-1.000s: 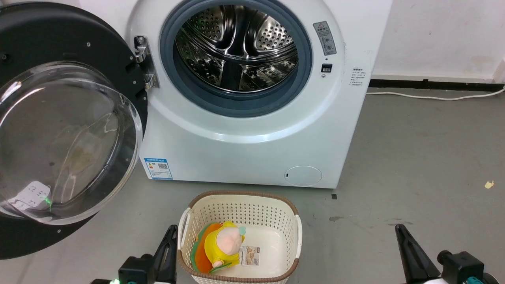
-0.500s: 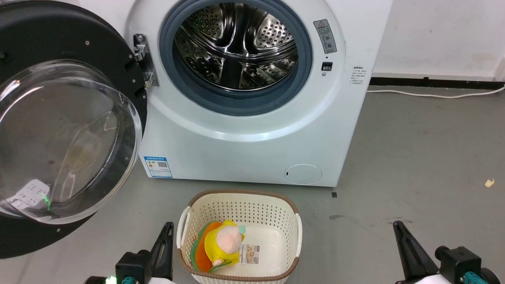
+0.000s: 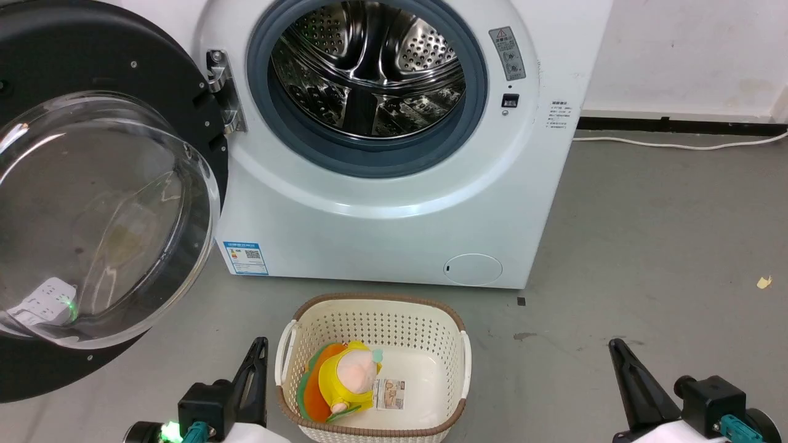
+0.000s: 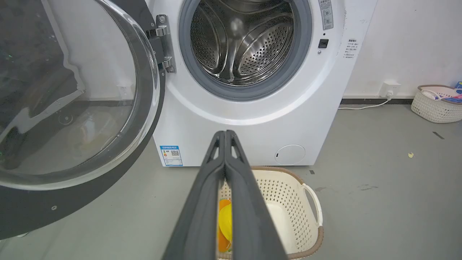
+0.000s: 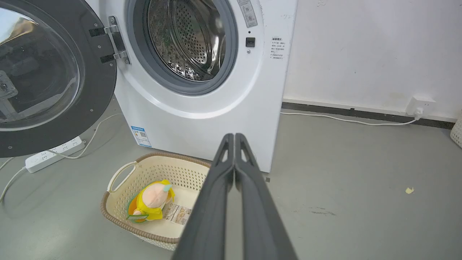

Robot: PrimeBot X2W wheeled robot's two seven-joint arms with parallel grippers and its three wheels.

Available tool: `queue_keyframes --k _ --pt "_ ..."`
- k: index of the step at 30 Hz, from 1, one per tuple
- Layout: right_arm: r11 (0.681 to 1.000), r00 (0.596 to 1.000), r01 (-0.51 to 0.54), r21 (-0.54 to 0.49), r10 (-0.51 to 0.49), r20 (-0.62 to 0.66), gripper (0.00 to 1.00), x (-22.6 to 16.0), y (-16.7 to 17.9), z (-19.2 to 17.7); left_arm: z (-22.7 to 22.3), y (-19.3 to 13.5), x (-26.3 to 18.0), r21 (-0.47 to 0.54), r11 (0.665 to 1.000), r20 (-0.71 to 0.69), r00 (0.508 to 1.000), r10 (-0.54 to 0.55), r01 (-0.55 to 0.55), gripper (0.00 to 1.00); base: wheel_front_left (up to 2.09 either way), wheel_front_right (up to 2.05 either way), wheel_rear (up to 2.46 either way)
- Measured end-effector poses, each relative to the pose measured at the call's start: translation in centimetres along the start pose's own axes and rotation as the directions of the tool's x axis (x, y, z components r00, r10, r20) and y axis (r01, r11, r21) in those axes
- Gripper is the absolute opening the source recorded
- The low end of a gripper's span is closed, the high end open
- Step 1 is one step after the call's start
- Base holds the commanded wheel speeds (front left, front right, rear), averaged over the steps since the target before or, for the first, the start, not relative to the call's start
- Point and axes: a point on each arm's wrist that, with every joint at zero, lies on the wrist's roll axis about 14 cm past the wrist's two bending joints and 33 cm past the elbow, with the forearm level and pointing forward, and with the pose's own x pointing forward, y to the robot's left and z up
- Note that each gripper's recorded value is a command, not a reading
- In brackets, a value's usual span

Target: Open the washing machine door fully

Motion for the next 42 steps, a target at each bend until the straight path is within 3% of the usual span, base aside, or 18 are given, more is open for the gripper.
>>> queue_keyframes --k 42 --pt "0.999 1.000 -0.017 -0.051 0.016 -0.019 0.00 1.3 0.4 1.1 0.5 1.1 1.1 0.029 0.999 -0.033 0.999 0.038 -0.037 0.00 0.00 0.00 0.00"
